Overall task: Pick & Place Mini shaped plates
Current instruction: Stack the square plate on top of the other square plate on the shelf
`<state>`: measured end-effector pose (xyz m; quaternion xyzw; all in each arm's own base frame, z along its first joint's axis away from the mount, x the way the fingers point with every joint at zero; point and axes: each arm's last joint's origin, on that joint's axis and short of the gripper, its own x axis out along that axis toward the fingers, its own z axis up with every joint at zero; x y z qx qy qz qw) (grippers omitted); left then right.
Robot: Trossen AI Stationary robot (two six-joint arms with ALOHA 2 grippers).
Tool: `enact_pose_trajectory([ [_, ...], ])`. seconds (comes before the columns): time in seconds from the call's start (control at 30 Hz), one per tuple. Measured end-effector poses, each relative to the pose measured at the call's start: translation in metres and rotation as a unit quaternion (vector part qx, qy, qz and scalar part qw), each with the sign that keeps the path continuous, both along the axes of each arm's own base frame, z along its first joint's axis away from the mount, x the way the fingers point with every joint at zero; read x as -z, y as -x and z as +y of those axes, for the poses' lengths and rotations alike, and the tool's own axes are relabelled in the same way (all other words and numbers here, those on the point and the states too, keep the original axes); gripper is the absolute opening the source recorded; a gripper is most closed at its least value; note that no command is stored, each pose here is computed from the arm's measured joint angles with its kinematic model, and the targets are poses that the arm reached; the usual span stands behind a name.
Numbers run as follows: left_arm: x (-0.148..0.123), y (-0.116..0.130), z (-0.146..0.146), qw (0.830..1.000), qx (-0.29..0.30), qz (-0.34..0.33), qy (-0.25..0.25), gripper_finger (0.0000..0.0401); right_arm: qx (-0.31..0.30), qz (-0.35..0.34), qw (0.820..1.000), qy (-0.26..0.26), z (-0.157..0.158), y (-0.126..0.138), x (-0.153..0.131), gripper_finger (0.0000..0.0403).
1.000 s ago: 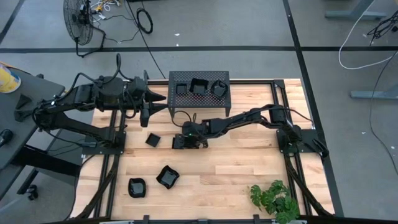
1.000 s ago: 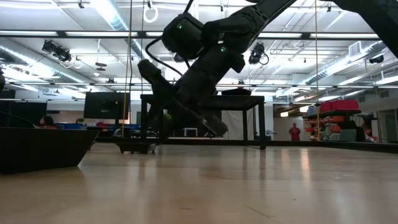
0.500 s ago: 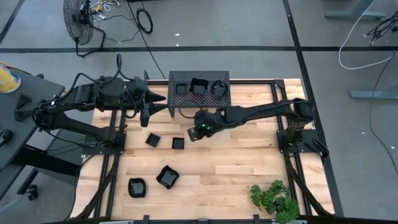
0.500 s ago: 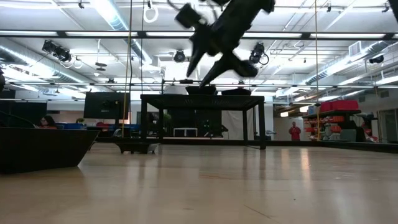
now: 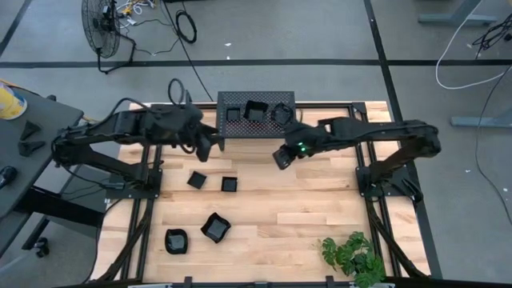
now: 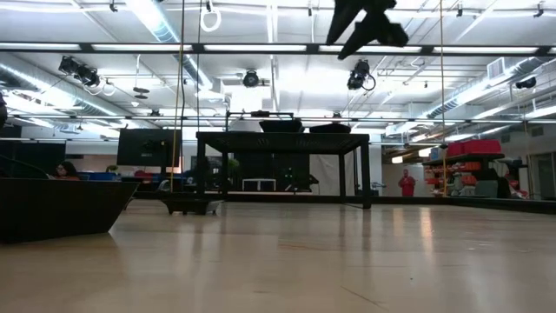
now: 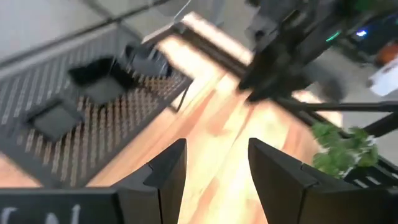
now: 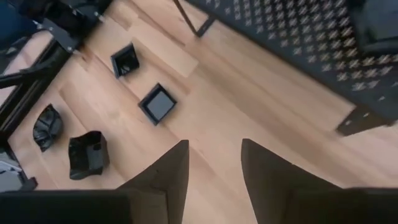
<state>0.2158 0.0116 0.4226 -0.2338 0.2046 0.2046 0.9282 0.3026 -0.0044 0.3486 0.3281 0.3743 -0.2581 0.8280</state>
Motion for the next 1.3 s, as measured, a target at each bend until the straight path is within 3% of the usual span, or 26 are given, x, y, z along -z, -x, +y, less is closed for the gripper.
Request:
enact_pose_trajectory([
  [0.17,0.014,-0.009,0.000,0.998,-0.021,0.046,0.023,0.0177,-0.002,-0.010,0.999,0.036,-0.002,0.018,-0.015,0.0149],
  [0.27,0.018,-0.013,-0.002,0.997,0.001,0.059,0.044,0.0185,-0.006,-0.012,0.999,0.048,-0.005,0.025,-0.020,0.0149],
  [0.53,0.030,-0.004,-0.019,0.988,0.038,0.139,0.055,0.0245,-0.024,0.000,0.997,0.070,-0.011,0.029,-0.022,0.0149],
  [0.63,0.035,0.001,-0.024,0.983,0.021,0.166,0.081,0.0262,-0.025,0.007,0.997,0.070,-0.011,0.029,-0.021,0.0149],
  [0.87,0.046,-0.013,-0.027,0.972,-0.052,0.169,0.152,0.0263,-0.043,0.015,0.995,0.083,-0.011,0.030,-0.020,0.0149],
  [1.3,0.102,-0.062,-0.031,0.929,-0.144,0.284,0.191,0.0252,-0.081,0.033,0.993,0.078,-0.013,0.032,-0.018,0.0149],
])
